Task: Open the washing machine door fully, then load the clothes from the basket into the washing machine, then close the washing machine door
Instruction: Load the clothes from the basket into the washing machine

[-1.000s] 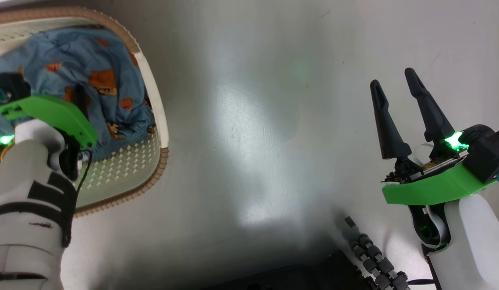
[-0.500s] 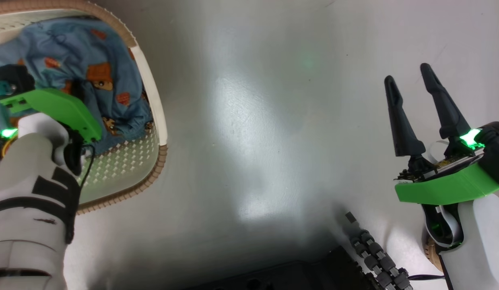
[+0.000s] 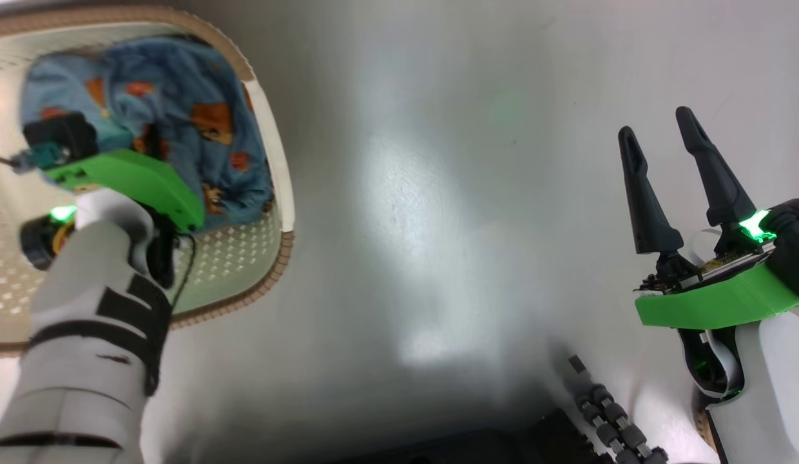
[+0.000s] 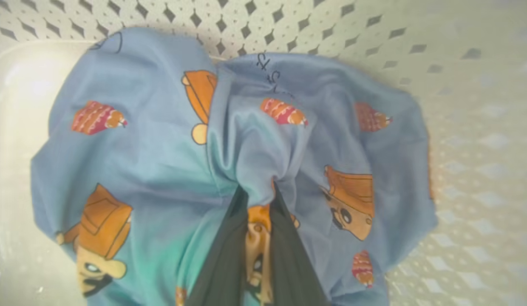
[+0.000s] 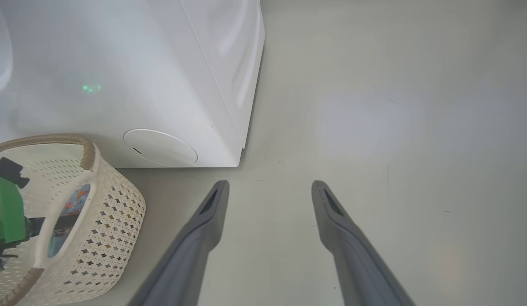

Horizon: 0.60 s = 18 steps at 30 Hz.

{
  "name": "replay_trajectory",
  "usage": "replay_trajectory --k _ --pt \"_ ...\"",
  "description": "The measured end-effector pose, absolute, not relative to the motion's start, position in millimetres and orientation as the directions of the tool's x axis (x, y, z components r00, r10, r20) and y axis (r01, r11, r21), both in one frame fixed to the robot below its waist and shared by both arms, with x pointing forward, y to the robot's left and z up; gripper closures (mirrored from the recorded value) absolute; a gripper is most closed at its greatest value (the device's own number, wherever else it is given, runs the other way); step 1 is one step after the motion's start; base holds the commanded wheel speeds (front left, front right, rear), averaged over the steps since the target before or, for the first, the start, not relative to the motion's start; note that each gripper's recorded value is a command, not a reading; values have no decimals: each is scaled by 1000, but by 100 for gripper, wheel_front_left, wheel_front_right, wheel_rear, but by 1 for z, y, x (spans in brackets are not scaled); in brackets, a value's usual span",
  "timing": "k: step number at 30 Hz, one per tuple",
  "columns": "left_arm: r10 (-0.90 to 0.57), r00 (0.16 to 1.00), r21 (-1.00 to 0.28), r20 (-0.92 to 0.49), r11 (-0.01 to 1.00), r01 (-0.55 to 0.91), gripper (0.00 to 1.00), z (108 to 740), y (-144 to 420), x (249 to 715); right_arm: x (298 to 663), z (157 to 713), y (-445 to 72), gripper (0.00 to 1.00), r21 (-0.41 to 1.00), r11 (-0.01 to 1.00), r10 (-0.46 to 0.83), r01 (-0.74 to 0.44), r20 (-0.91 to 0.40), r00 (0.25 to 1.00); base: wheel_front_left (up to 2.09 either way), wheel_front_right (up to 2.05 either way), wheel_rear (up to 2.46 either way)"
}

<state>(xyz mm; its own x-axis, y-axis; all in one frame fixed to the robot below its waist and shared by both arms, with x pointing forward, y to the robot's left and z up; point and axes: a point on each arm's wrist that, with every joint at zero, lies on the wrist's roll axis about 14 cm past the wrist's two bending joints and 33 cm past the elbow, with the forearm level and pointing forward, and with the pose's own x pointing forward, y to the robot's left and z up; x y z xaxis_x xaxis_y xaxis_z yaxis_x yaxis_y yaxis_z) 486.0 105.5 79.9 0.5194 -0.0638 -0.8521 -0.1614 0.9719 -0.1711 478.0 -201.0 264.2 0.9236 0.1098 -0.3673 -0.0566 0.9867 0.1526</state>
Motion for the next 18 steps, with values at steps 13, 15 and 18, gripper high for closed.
replay_trajectory --k 13,15,18 --pt "-57 658 -224 -751 959 -172 100 156 118 482 493 319 -177 0 202 974 153 -103 -251 956 0 0 0" --pt "-49 680 -228 -732 958 -176 100 171 122 478 494 330 -173 0 209 972 159 -110 -233 959 0 0 0" --pt "-34 706 -229 -708 956 -184 100 191 128 467 490 345 -168 0 224 968 158 -110 -210 965 0 0 0"
